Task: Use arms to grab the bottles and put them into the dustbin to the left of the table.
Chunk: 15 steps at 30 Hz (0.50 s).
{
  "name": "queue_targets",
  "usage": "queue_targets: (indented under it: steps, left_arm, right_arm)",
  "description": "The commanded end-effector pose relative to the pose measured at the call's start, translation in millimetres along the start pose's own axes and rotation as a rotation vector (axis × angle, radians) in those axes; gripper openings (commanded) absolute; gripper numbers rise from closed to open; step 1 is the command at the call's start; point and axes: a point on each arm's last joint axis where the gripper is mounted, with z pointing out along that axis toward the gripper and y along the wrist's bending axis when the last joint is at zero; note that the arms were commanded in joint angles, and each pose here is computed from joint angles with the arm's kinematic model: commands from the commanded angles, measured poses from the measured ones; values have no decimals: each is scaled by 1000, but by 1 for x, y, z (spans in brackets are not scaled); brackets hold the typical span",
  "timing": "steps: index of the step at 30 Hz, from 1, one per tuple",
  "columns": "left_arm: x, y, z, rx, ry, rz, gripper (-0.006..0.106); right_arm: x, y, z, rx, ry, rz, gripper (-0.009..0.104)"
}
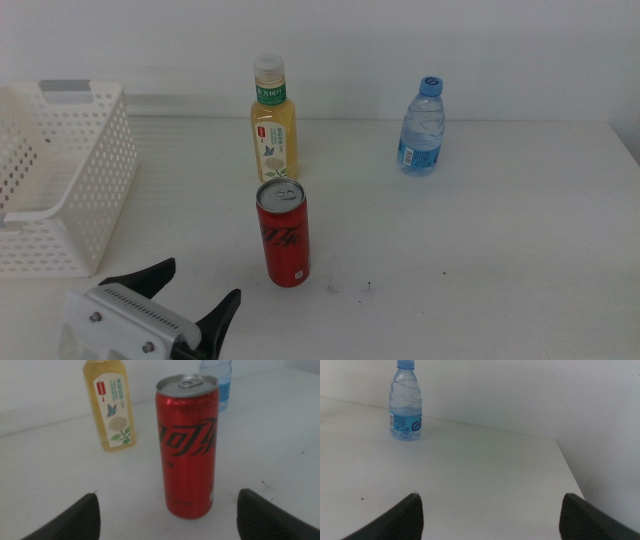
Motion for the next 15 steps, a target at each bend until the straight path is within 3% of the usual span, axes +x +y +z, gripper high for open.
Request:
queue_targets:
  steps: [1, 15]
  left_arm:
    - [-2, -2, 3, 9, -56, -17, 94]
    - [-5, -2, 3, 15, -95, -10, 94]
  right_arm:
    - [0, -1, 0, 11, -9, -9, 80]
    - [0, -1, 0, 11, -9, -9, 80]
